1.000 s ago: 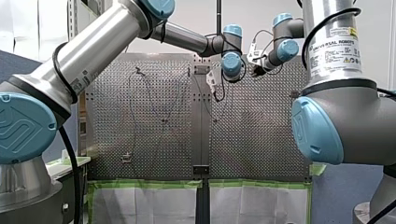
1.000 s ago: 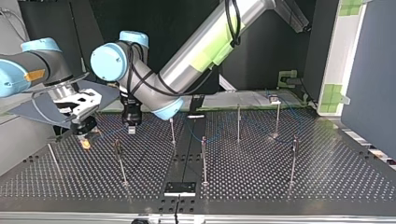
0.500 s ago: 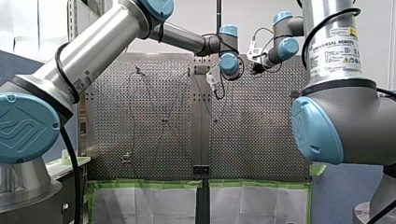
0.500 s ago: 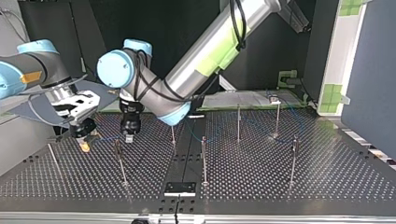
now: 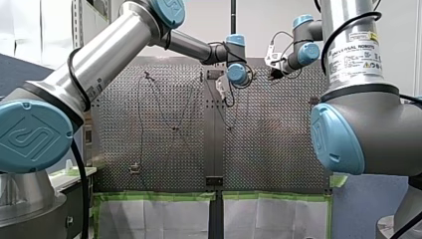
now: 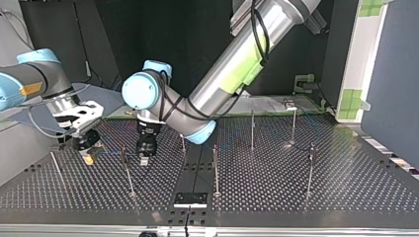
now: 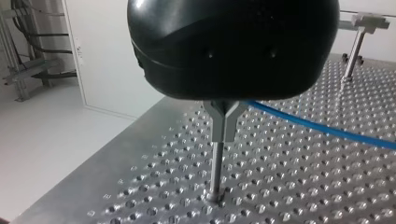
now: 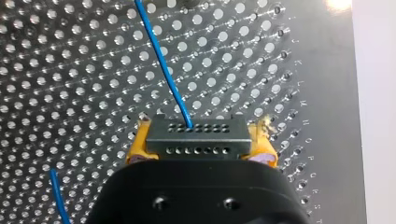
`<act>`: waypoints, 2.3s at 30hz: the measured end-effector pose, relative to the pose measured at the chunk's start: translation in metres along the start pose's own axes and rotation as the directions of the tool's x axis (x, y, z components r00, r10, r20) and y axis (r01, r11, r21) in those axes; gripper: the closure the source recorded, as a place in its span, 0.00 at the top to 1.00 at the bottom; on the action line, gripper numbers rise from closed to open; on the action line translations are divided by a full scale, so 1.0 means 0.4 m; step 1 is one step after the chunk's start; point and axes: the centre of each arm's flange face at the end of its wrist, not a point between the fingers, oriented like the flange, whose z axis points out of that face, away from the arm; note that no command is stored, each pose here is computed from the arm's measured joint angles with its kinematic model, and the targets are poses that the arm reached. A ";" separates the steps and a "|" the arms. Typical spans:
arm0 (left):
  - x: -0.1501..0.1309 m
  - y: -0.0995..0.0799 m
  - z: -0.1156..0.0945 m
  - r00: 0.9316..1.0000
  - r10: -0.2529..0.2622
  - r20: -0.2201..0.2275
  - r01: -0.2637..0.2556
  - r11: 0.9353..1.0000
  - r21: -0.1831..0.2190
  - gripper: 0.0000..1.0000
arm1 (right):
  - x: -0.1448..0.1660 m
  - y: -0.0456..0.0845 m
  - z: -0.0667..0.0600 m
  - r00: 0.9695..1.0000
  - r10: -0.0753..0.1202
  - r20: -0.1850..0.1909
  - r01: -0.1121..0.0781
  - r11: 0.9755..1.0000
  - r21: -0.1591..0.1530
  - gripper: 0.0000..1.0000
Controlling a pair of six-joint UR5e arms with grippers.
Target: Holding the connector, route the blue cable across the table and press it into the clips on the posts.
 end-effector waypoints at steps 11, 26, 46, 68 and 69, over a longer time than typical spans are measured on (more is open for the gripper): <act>0.005 0.033 0.028 1.000 0.003 -0.001 -0.002 1.000 0.015 0.00 | -0.003 0.021 0.017 1.000 -0.001 0.000 0.001 1.000 0.001 0.00; 0.015 0.024 0.019 1.000 0.002 -0.031 -0.001 0.999 0.040 1.00 | -0.004 0.021 0.019 1.000 -0.003 0.000 0.003 1.000 0.001 0.00; 0.025 0.021 -0.027 0.988 0.004 -0.154 0.002 0.999 0.039 1.00 | -0.004 0.021 0.019 1.000 -0.003 0.000 0.003 1.000 0.001 0.00; -0.110 0.053 -0.165 0.975 0.075 -0.209 -0.069 0.997 0.036 1.00 | -0.008 0.012 0.019 1.000 -0.002 0.004 0.002 1.000 0.011 0.00; -0.116 0.057 -0.172 0.975 0.082 -0.207 -0.077 0.997 0.030 1.00 | -0.008 0.010 0.019 1.000 -0.002 0.005 0.002 1.000 0.013 0.00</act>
